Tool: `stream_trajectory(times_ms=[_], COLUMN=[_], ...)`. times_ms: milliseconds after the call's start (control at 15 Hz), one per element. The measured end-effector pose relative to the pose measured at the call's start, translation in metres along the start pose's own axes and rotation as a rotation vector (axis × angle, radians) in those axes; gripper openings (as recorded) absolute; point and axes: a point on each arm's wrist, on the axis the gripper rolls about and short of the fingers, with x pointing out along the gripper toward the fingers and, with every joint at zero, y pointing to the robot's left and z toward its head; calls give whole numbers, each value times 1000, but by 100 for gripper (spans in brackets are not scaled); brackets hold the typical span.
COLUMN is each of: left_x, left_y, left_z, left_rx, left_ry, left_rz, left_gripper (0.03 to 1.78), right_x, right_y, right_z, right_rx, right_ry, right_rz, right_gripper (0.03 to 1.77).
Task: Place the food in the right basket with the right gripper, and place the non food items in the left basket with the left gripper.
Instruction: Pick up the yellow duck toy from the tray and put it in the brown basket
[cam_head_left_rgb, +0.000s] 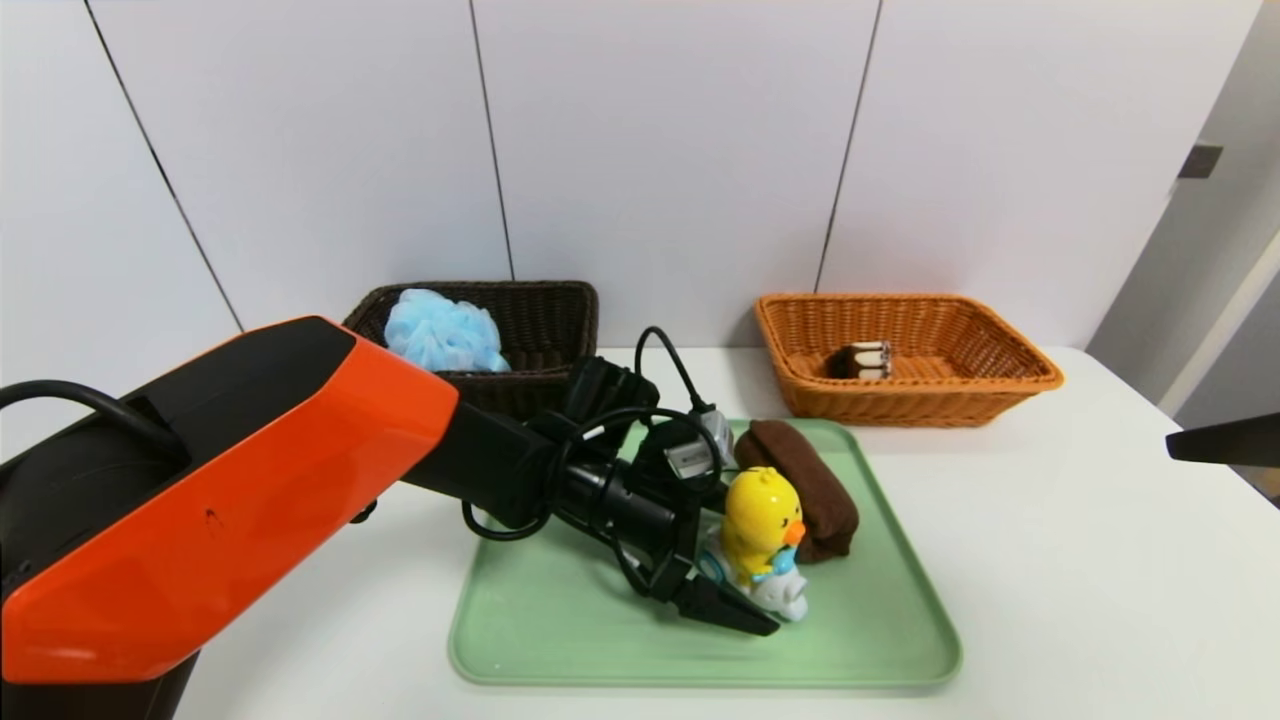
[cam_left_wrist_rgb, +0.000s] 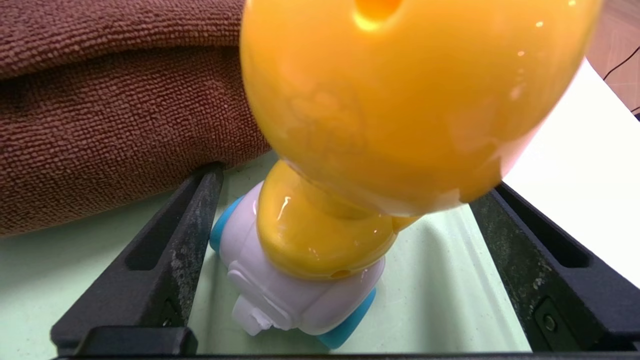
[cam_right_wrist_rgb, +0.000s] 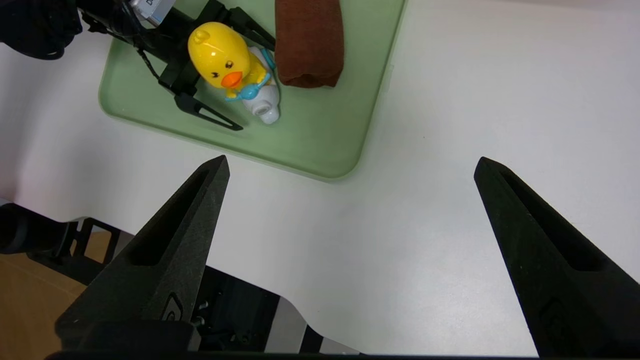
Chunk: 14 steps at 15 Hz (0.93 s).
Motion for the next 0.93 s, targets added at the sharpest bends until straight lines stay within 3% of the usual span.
stream_trajectory(times_ms=[133,333,467,600,933], left_x=[0,0,0,0,-1], left_y=[0,0,0,0,-2], left_z=[0,0,0,0,2], left_rx=[-3,-3,-4,-3,-1], left_ry=[0,0,-1,-1,-1], left_rz=[0,0,0,0,1], left_gripper=[168,117,95,87,86], right_x=[0,0,-1,-2,-3], right_y=[0,0,0,0,1], right_z=[0,0,0,-1,-1], right_rx=[0,1,1,0,0], right_ry=[-1,-2,-3,-5,-7], right_rz=[0,1,0,0,0], right_gripper=[169,169,169,169,169])
